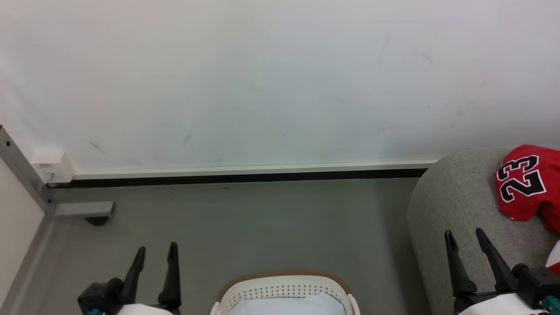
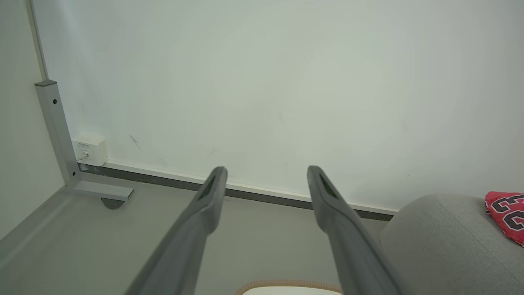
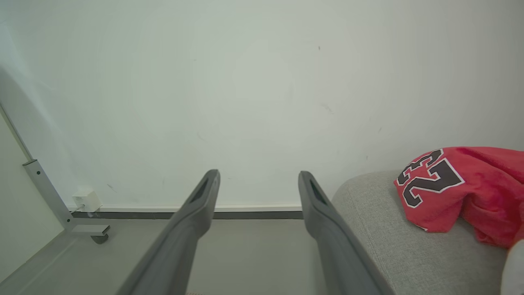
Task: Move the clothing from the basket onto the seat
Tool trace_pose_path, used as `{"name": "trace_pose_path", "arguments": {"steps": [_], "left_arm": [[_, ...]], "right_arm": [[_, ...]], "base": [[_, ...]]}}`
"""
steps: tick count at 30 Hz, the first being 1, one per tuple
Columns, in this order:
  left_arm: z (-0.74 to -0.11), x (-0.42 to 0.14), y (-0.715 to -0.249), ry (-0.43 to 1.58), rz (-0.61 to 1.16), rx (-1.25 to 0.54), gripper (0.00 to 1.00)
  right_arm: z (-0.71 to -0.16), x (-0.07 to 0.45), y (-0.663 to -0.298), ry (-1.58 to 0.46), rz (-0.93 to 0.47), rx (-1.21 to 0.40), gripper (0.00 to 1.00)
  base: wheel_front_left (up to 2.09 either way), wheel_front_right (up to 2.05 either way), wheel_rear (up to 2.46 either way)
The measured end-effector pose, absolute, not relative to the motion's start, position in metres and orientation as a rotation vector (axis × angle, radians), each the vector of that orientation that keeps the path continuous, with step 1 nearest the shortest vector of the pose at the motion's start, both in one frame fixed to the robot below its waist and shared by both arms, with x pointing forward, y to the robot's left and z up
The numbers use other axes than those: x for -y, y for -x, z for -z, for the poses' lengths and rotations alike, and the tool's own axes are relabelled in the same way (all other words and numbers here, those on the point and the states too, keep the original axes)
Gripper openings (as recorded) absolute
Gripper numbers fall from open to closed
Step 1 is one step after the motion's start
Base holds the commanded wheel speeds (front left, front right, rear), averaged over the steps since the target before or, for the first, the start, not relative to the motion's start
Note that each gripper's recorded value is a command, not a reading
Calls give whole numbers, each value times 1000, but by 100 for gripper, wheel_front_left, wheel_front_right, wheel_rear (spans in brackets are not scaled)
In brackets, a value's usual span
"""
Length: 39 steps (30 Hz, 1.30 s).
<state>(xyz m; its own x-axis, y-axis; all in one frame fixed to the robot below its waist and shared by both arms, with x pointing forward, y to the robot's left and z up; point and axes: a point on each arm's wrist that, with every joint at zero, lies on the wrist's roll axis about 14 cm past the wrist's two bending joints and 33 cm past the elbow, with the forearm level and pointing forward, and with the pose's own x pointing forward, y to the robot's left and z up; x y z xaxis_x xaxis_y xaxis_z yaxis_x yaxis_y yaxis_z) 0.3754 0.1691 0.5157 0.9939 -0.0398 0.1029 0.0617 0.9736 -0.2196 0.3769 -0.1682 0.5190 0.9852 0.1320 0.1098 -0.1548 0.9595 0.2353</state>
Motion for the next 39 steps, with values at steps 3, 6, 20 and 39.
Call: {"name": "trace_pose_path", "arguments": {"steps": [3, 6, 20, 39], "left_arm": [[-515, -164, -377, 222, 67, 97, 100], [-516, -162, -378, 217, 75, 97, 100], [-512, -158, -381, 221, 94, 87, 100], [-478, -166, -372, 395, 33, -42, 0]], "right_arm": [[-519, 169, -376, -243, -143, 95, 100], [-519, 168, -375, -242, -143, 96, 100], [-514, 169, -373, -239, -139, 79, 100], [-483, 177, -364, -421, -68, -35, 0]], "base": [[0, 0, 0], [0, 0, 0], [0, 0, 0], [0, 0, 0]]}}
